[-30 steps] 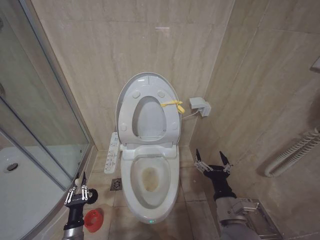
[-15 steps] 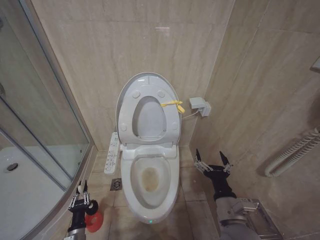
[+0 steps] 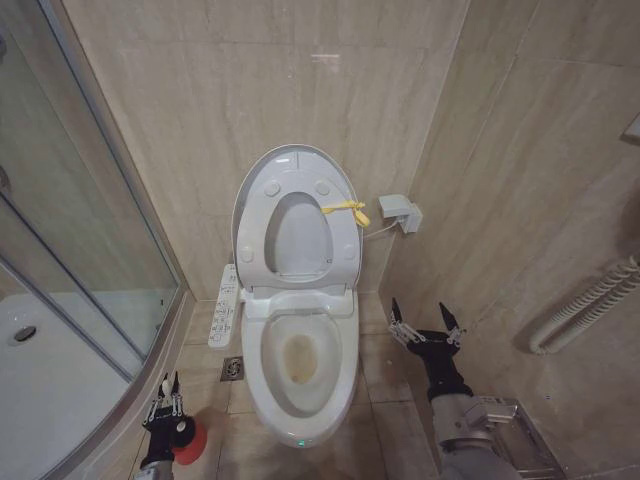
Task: Open the toilet lid, clean the toilet bowl with a toilet brush, close the toilet lid, and flush.
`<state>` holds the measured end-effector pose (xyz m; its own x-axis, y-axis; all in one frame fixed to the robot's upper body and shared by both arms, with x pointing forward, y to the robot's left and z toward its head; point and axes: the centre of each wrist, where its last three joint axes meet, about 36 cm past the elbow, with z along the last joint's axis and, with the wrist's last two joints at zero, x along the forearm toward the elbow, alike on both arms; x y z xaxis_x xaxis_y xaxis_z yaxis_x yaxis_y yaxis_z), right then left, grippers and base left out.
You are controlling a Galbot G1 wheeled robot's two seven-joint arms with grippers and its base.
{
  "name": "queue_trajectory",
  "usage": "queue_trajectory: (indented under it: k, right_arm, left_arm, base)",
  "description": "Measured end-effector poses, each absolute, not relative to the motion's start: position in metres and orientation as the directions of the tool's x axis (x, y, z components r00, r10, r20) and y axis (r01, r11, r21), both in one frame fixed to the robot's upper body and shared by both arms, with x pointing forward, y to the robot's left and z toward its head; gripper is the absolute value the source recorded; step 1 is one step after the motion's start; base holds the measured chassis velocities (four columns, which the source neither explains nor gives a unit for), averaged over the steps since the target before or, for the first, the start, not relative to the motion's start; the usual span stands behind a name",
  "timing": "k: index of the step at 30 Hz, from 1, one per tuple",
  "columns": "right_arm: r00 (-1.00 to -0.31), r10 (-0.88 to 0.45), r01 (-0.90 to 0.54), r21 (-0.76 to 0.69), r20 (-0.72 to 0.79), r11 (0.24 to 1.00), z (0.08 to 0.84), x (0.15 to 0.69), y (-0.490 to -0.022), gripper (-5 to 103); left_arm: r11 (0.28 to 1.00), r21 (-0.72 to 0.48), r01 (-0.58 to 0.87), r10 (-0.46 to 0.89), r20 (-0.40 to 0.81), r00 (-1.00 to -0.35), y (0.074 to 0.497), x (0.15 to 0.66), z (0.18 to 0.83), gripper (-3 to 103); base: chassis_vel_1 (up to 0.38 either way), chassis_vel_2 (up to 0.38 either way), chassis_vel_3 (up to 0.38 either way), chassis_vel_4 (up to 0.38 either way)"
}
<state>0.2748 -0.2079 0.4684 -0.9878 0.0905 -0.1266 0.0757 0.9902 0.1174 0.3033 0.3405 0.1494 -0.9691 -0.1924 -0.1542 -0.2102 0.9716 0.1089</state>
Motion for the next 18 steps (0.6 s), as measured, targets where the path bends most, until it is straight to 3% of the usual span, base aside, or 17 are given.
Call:
queue_trajectory:
  k: [18]
  right_arm:
    - [-0.988, 0.090, 0.076, 0.117, -0.127, 0.990, 0.468, 0.275, -0.208, 100]
  left_arm:
    - [0.979, 0.143, -0.147, -0.134, -0.093, -0.987, 0.349, 0.330, 0.127, 22]
  base:
    - [0.000, 0.000, 0.000, 0.000]
